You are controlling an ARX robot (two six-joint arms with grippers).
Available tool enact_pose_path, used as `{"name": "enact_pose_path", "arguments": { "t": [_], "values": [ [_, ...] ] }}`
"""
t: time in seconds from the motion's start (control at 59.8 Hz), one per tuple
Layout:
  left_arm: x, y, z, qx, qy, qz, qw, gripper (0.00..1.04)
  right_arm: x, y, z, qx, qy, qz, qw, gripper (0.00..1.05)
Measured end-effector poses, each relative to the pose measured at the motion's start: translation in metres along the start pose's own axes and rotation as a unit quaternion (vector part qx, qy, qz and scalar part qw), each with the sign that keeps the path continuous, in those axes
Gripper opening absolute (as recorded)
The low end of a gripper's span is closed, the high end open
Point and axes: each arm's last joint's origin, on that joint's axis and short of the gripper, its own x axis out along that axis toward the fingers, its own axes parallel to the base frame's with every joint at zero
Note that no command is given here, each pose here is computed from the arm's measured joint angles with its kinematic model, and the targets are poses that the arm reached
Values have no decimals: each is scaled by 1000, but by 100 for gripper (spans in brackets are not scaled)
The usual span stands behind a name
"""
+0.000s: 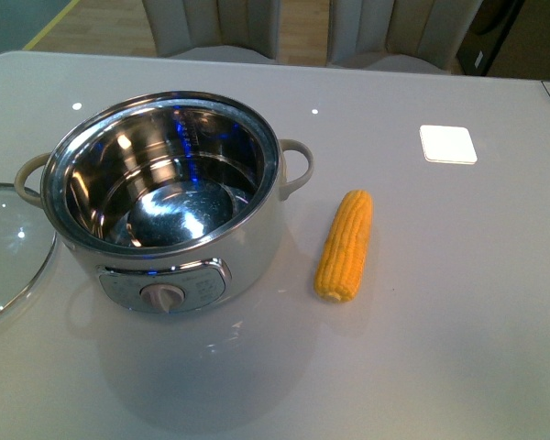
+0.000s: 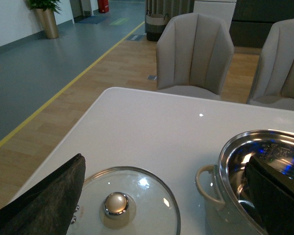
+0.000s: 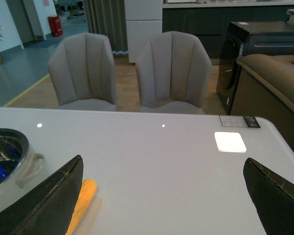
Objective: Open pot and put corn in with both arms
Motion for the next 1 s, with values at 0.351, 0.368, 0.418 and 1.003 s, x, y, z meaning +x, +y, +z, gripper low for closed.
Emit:
{"name": "enact_pose_path", "arguments": {
  "t": [0.351,0.368,0.418,1.003],
  "values": [
    [-17,-6,2,-16,-14,-3,1000,98,0,0,0,0,0,0,1000,96],
    [-17,-6,2,-16,-14,-3,1000,98,0,0,0,0,0,0,1000,96],
    [-17,-6,2,-16,-14,-3,1000,98,0,0,0,0,0,0,1000,96],
    [-34,-31,6,-1,-51,-42,998,18,0,0,0,0,0,0,1000,96]
  ]
}}
